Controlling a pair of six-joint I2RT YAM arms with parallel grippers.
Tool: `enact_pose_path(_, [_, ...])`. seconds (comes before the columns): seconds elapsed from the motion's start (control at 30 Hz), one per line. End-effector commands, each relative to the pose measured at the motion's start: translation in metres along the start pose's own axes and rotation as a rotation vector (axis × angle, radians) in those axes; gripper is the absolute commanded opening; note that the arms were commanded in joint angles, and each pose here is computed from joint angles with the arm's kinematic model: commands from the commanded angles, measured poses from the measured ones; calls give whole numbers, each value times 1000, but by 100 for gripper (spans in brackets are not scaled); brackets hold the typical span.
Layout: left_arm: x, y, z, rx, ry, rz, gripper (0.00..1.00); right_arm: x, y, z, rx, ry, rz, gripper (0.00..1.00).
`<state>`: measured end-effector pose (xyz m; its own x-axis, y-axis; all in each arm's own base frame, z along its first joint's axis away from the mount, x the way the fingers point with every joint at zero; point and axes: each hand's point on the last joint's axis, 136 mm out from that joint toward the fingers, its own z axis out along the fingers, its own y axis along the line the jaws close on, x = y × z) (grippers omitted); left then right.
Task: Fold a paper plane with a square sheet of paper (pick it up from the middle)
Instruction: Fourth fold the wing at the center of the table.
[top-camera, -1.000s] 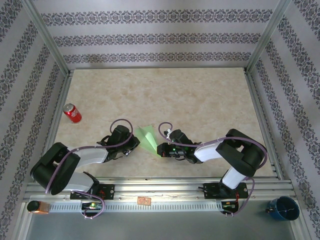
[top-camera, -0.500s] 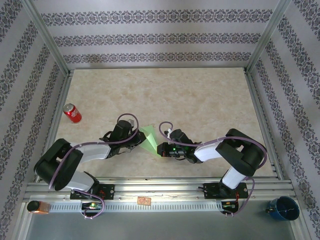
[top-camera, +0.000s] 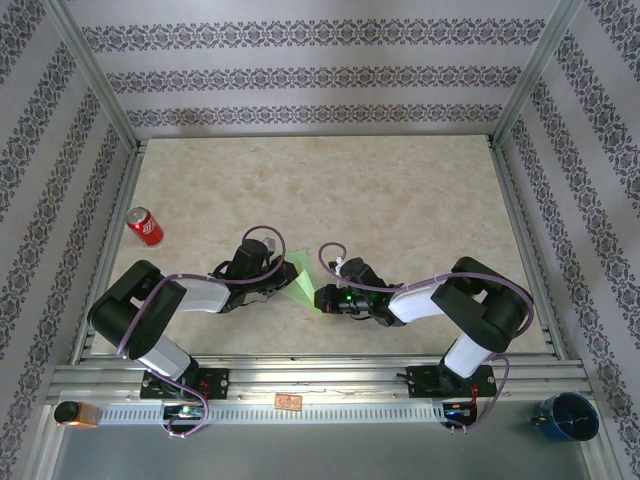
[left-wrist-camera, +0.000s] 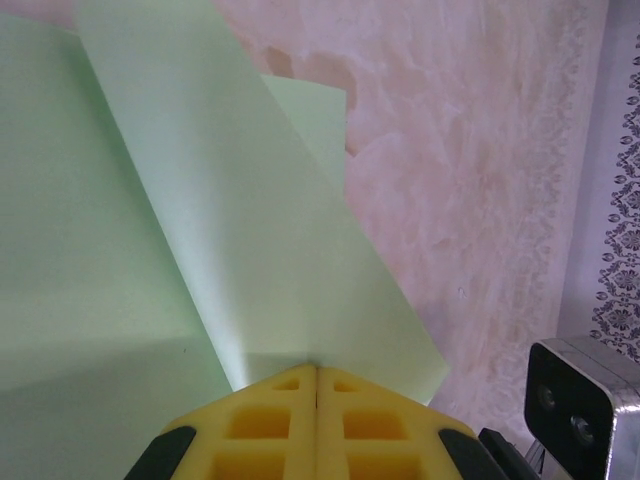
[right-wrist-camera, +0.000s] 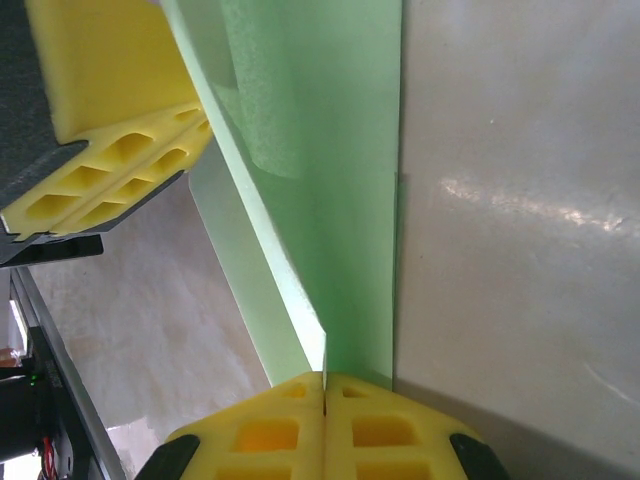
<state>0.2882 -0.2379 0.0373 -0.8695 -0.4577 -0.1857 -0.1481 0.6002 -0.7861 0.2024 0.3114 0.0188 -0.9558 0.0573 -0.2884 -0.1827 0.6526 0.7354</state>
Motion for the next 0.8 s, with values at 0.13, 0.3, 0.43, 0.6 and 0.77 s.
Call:
enact_pose_path(0.13, [-6,-21,5,61,-10,31,3,10,-20,3,53,39,46,1])
enact_pose_path(0.3, [-5,-20,9,54,1,29,3,9,-20,1,50,38,56,1])
enact_pose_path(0.43, [-6,-20,12,54,8,26,3,9,-21,1,48,37,66,1])
enact_pose_path(0.6, [-6,-20,15,50,14,26,4,9,-22,0,47,37,73,2])
enact_pose_path(0.77, [-5,-17,16,35,18,21,3,9,-24,-1,49,40,83,2])
